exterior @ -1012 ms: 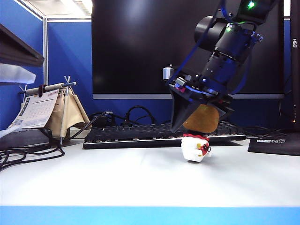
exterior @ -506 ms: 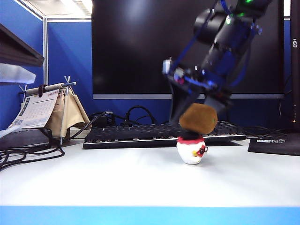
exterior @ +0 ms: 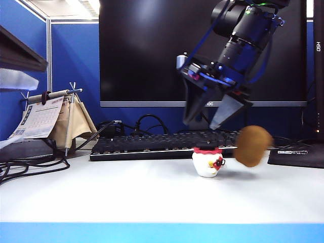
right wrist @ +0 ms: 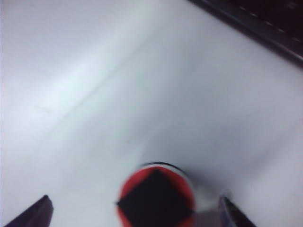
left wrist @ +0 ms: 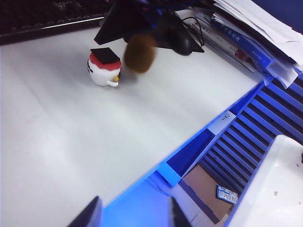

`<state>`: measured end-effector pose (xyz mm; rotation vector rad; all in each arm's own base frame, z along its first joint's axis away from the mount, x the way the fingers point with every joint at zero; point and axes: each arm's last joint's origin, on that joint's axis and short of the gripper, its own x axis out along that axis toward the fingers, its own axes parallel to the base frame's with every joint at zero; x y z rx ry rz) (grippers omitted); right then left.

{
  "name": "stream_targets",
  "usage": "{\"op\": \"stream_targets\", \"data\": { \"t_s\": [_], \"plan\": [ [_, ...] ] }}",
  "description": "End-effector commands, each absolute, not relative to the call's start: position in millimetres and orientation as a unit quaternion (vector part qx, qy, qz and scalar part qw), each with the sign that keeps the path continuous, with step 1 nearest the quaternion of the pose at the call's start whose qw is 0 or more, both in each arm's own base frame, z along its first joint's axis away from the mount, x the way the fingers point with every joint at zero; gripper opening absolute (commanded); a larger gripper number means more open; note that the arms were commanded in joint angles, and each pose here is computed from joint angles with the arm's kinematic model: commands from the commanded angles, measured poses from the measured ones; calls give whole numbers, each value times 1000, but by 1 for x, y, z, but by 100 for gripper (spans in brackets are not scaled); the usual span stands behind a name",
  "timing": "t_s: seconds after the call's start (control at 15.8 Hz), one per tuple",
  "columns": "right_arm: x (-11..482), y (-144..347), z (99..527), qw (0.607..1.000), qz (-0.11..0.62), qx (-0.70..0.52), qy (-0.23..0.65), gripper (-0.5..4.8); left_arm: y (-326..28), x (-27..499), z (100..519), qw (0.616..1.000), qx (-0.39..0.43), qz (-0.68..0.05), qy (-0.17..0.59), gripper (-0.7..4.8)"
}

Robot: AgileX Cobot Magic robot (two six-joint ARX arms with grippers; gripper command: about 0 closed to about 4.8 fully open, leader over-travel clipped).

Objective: Place the kiwi on top of the doll with a flat head.

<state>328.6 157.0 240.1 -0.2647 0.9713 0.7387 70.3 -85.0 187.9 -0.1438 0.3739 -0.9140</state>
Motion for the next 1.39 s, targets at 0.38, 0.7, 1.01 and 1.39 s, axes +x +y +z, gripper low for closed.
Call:
{"op": "stream_targets", "data": {
  "t_s": [0.38, 0.7, 1.01, 1.39],
  "plan": [
    [306, 76, 264, 872, 201, -30, 445, 459, -85, 70, 188, 876, -66, -440, 184, 185],
    [285, 73, 237, 866, 179, -15, 467, 463, -85, 70, 191, 878, -73, -442, 168, 185],
    [283, 69, 224, 873, 122, -49, 469, 479, -85, 70, 191, 878, -73, -442, 167, 185],
    [289, 70, 190, 866, 118, -36, 485, 479, -85, 70, 191, 878, -71, -442, 168, 184]
  ]
}}
